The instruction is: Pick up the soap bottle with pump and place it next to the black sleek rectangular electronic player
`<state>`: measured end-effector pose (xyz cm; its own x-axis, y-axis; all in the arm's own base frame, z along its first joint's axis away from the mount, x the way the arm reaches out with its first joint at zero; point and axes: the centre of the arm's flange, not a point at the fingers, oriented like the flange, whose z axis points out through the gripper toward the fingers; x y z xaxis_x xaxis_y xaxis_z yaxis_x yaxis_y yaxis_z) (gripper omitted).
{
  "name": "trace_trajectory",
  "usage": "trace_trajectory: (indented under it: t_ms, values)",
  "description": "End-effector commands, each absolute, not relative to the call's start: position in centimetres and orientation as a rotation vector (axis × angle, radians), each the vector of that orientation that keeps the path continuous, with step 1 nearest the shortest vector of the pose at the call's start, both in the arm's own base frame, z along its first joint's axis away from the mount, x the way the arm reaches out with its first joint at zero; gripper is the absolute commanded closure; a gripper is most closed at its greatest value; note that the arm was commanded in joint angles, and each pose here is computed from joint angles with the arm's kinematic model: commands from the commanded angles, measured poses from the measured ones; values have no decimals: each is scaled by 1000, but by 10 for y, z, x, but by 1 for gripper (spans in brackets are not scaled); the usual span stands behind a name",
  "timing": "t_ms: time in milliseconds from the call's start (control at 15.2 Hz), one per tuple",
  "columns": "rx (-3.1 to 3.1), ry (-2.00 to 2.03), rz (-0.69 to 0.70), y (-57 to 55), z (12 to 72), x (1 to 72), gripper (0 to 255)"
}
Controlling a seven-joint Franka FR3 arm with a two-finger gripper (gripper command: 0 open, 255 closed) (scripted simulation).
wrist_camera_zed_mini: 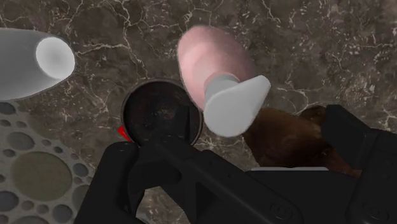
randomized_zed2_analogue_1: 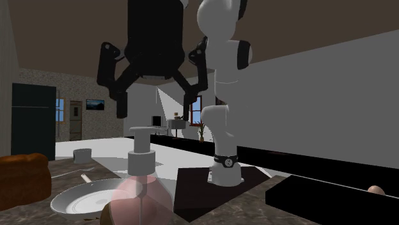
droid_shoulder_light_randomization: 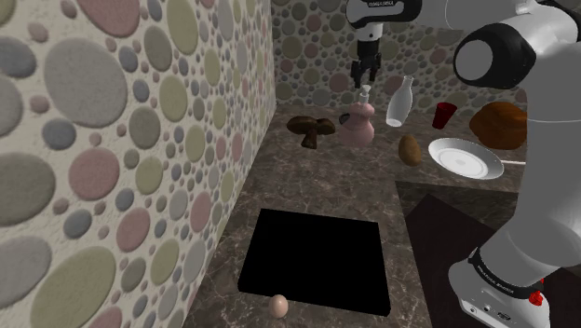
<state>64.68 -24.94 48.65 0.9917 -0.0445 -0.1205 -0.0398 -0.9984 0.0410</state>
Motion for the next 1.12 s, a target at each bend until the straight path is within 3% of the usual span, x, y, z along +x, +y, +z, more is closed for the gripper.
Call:
trace_trajectory:
  t_ms: [0, 528, 990, 1056]
  values:
    - [3089, -63, -199, -263, 481, 661, 0]
    - [3089, -63, -199, -265, 441, 656, 0]
    - [3089, -63, -199, -265, 441, 656, 0]
    - [3089, -63, -199, -265, 441, 656, 255]
